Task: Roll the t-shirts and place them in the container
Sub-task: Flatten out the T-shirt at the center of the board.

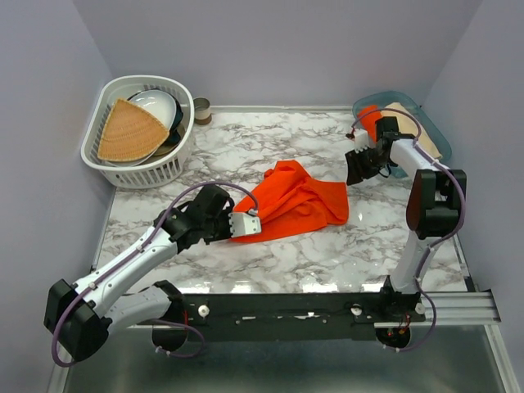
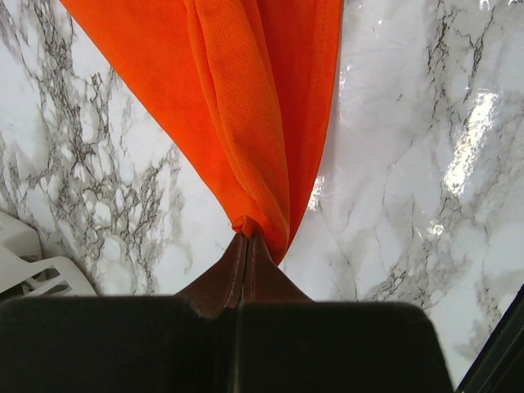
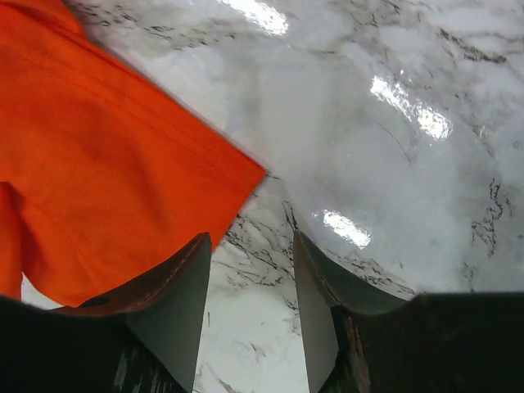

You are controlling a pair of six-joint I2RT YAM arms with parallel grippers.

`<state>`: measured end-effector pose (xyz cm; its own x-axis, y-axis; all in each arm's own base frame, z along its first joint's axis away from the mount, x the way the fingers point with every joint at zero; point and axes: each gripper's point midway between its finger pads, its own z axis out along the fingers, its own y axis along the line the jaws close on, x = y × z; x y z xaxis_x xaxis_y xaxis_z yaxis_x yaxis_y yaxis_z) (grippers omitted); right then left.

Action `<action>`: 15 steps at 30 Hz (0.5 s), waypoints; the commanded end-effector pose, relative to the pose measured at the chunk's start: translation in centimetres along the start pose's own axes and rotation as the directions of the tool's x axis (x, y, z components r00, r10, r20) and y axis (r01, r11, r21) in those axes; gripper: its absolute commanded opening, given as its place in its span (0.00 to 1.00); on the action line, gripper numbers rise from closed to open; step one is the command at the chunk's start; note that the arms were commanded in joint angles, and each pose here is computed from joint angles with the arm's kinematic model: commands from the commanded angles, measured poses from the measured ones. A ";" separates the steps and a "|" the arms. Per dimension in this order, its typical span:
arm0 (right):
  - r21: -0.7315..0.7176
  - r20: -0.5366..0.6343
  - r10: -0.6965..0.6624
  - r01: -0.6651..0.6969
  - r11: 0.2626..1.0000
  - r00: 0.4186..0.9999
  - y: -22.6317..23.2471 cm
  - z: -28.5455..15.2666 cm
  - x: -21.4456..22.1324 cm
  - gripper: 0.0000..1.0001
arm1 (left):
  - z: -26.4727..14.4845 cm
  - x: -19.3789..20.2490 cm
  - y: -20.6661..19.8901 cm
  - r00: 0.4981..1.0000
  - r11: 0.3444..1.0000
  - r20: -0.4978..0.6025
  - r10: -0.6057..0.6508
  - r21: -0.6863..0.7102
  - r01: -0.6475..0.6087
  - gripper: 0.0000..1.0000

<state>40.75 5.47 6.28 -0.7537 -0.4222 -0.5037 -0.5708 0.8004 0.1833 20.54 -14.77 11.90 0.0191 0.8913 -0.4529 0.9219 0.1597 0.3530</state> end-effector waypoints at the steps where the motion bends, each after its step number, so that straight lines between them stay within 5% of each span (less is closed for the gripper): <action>1: 0.072 -0.057 0.104 -0.099 0.992 0.993 -1.9 1.1 0.9 0.53 | -0.3 -0.9 0.9 0.999 1.000 0.035 -0.018 -0.018 0.018 0.00; 15: 0.044 -0.096 0.066 -0.062 0.997 0.993 -1.6 4.3 -0.4 0.52 | 0.1 0.0 0.9 0.998 0.998 0.012 -0.065 -0.008 0.065 0.00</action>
<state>42.97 5.65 2.82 -0.8140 -0.3984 -0.4227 -0.5077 0.8415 0.1846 21.33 -14.27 11.74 -0.0231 0.8884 -0.4586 0.9148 0.2038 0.3488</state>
